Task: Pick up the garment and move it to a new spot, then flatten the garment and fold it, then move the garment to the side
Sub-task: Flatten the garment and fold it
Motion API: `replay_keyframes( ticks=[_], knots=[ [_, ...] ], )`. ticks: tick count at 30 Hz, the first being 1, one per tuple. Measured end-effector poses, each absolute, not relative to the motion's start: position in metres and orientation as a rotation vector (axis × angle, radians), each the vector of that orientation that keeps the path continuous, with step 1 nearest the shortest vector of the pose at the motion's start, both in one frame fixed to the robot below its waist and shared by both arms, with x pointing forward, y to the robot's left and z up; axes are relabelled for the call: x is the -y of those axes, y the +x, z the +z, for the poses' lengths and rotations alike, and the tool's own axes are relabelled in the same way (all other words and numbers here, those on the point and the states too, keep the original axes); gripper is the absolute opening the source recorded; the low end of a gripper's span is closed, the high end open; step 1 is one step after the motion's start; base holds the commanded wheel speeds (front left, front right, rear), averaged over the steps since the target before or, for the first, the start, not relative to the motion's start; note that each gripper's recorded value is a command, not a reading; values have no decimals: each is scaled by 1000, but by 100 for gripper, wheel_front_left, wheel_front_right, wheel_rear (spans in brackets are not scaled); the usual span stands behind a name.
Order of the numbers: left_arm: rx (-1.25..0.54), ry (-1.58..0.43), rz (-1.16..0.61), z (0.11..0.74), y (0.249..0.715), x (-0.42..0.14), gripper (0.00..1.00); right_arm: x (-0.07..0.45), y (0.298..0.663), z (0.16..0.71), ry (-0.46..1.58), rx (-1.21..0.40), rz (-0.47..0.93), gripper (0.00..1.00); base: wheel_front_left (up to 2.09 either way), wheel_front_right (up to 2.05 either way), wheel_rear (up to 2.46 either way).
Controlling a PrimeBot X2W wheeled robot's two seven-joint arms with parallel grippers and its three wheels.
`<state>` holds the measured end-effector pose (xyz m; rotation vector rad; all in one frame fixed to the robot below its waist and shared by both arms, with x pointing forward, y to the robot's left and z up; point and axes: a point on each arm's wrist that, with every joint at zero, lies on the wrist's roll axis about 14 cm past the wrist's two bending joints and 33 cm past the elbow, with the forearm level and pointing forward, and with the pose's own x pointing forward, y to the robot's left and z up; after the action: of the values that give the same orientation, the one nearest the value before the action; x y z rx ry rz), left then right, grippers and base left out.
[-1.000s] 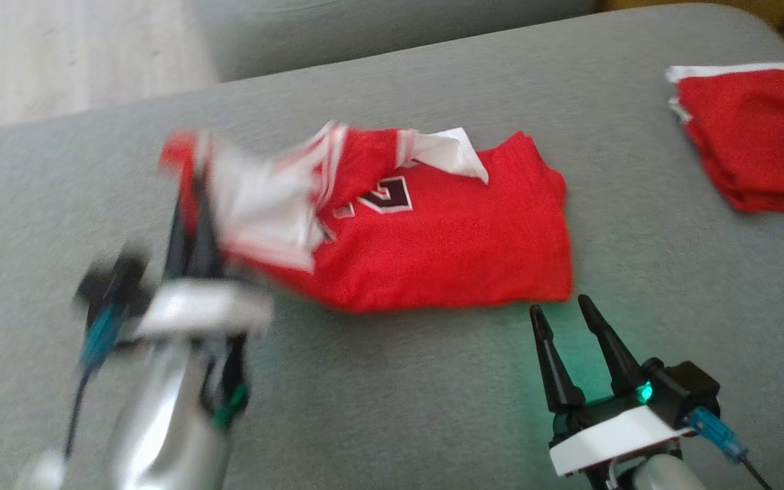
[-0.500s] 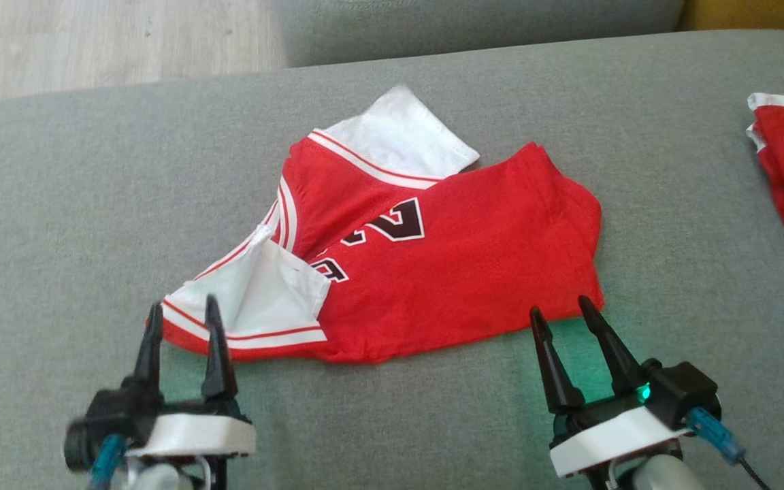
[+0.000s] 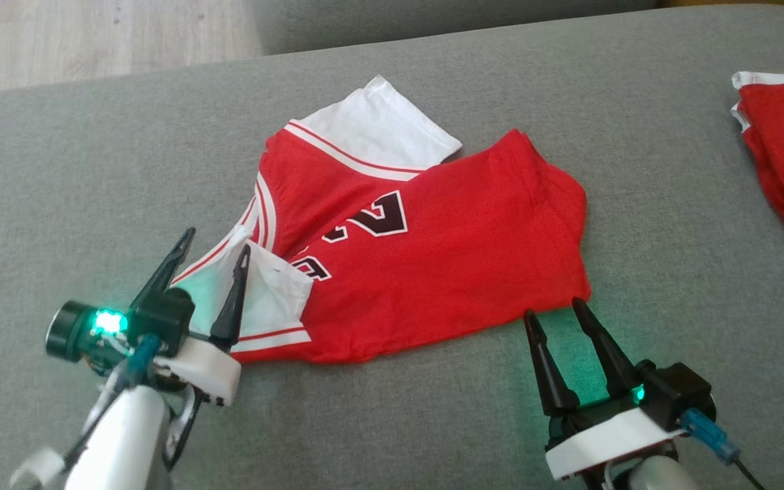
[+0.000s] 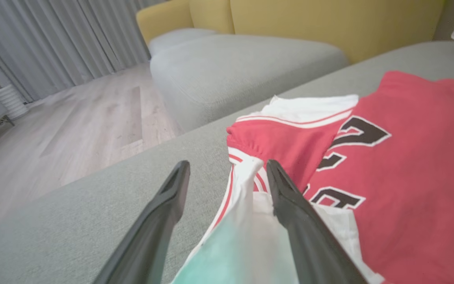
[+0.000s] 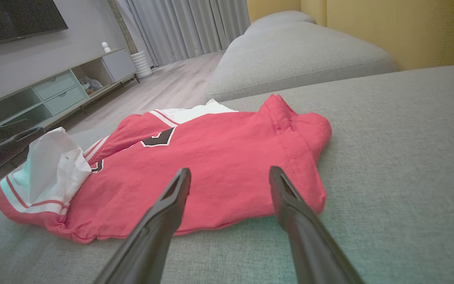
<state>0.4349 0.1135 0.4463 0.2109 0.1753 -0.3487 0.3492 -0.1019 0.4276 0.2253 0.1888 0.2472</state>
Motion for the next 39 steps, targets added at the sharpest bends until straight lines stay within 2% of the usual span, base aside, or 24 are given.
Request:
replay_keyframes(
  ticks=[7, 14, 19, 31, 32, 33, 34, 35, 39],
  knots=[
    [-385, 323, -466, 422, 432, -111, 100, 107, 348, 423, 226, -202, 227, 100, 0, 0, 0],
    [-452, 419, -524, 436, 450, -110, 100, 110, 351, 419, 227, -216, 217, 100, 0, 0, 0],
    [-553, 426, -600, 431, 442, -101, 100, 115, 353, 418, 243, -217, 195, 100, 0, 0, 0],
    [-672, 449, -624, 432, 438, -106, 100, 123, 352, 419, 248, -211, 168, 100, 0, 0, 0],
    [-673, 450, -622, 432, 437, -106, 96, 123, 353, 419, 248, -211, 168, 100, 0, 0, 0],
    [-676, 450, -616, 432, 436, -108, 49, 123, 353, 419, 248, -211, 169, 100, 0, 0, 0],
    [-673, 448, -616, 434, 436, -108, 22, 123, 353, 419, 250, -212, 170, 100, 0, 0, 0],
    [-672, 436, -618, 435, 436, -107, 0, 123, 354, 419, 261, -210, 166, 100, 0, 0, 0],
    [-665, 406, -620, 440, 436, -106, 0, 123, 356, 418, 268, -212, 166, 100, 0, 0, 0]
  ],
)
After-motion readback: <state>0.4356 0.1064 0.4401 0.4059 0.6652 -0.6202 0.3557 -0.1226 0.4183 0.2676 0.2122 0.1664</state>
